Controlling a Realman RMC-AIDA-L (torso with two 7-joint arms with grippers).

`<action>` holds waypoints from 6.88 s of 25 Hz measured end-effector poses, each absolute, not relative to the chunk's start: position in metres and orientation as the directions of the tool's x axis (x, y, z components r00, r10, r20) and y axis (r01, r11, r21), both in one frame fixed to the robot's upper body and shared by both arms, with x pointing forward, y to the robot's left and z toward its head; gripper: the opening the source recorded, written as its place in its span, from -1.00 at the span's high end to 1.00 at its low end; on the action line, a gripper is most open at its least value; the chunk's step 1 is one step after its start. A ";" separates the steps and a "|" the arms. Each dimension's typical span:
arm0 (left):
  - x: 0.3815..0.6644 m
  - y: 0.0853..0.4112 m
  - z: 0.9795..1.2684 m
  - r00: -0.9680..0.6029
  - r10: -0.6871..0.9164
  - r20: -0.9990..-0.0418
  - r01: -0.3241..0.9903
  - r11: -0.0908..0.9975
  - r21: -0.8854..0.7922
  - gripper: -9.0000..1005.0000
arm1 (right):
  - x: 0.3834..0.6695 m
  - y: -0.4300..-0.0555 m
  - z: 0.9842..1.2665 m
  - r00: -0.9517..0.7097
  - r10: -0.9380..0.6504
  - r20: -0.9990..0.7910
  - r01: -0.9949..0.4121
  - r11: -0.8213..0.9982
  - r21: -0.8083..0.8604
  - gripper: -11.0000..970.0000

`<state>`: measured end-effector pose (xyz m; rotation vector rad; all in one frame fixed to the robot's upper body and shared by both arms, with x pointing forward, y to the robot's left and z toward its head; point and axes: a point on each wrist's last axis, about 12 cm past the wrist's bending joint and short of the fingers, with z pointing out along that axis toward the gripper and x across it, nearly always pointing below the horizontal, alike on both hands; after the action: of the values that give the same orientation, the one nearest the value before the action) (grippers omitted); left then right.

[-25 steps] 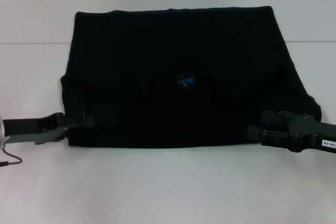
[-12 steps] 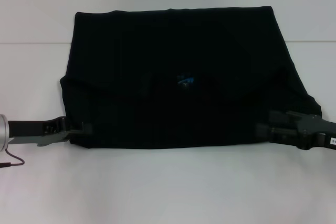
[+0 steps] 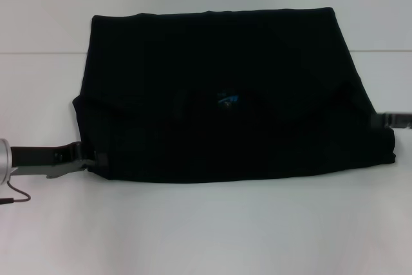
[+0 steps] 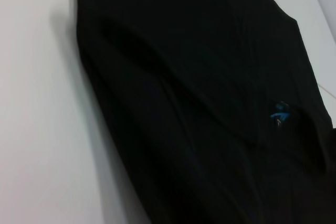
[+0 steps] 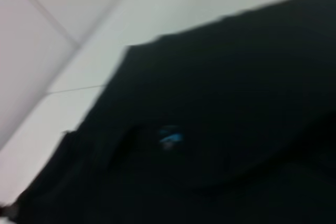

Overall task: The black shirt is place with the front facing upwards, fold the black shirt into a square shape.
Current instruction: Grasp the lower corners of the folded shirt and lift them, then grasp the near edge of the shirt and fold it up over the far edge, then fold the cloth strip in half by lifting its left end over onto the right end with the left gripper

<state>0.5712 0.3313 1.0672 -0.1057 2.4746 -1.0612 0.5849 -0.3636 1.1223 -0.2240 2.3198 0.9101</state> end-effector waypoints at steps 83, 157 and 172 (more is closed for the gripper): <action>0.534 0.335 1.112 -0.970 -0.033 -0.240 0.206 0.408 -0.889 0.95 | 0.564 -0.346 1.130 -0.937 -0.169 -0.305 -0.336 0.667 0.664 0.83; 0.500 0.370 1.051 -0.772 -0.618 -0.147 -0.111 0.359 -0.927 -0.85 | 0.529 -0.264 1.050 -0.190 -0.140 -0.972 -0.868 0.486 0.099 -0.84; 0.494 0.380 1.039 -0.740 -0.672 -0.025 -0.303 0.367 -0.879 -0.88 | 0.526 -0.265 1.036 -0.203 -0.212 -0.956 -0.854 0.517 0.067 -0.95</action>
<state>0.4943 0.3803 1.0387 -0.8510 2.2526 -1.3282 0.5257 -0.2646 1.0356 -0.9068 1.7073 0.7632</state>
